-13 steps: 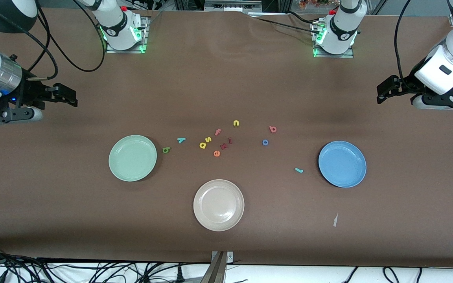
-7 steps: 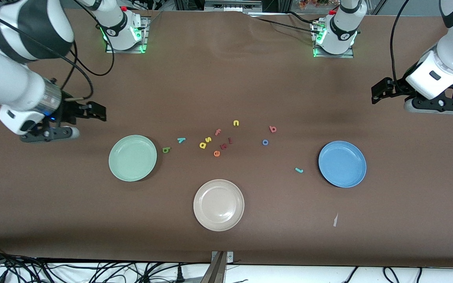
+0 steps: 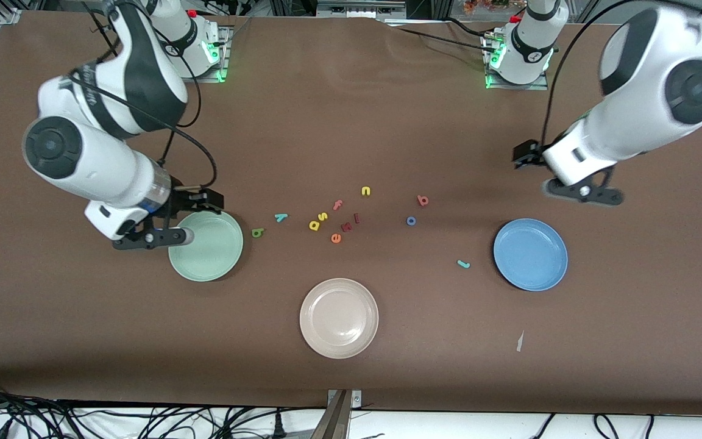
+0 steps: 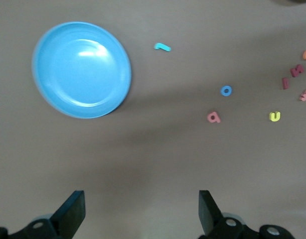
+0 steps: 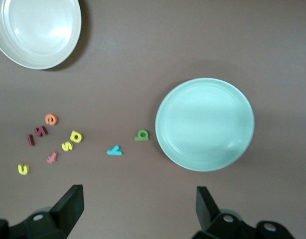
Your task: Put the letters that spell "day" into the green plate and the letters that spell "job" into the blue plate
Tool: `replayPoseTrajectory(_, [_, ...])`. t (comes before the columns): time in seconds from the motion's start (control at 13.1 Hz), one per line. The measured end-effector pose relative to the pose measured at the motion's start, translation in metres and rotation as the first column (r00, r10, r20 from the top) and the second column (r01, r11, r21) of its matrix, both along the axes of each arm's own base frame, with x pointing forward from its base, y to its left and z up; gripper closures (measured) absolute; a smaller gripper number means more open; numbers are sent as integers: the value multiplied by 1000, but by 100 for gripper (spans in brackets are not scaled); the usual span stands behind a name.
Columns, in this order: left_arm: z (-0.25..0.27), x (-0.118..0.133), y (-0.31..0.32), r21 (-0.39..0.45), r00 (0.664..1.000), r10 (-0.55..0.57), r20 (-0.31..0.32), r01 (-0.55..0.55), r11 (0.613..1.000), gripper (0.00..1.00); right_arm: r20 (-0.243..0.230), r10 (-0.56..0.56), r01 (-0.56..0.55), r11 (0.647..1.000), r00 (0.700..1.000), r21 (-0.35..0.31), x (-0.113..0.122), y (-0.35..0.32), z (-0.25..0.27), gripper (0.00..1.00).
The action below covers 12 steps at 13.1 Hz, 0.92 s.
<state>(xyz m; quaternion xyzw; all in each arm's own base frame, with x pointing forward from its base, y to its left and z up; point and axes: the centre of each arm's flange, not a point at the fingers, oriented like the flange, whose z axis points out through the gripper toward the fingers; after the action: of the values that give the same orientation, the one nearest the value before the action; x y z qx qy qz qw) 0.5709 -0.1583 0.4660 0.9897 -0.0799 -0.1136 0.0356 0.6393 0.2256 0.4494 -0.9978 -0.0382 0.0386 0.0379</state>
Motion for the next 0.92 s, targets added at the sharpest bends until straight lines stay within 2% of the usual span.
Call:
replayPoseTrajectory(0.23, [-70,14,-46,11,996,85,-21,-84,996,0,45,-59,59,998,997,12,0,33,-28,0])
replayPoseTrajectory(0.38, [-110,8,-91,43,986,163,-37,-161,986,0,72,-70,69,997,995,22,-9,45,-70,0])
replayPoseTrajectory(0.69, [-183,1,-131,80,962,267,-54,-262,962,0,59,-9,9,1000,998,-11,-47,60,-139,0])
replayPoseTrajectory(0.92, [-259,-14,-148,60,948,319,-19,-317,947,0,68,57,-56,998,996,-19,-77,84,-172,0])
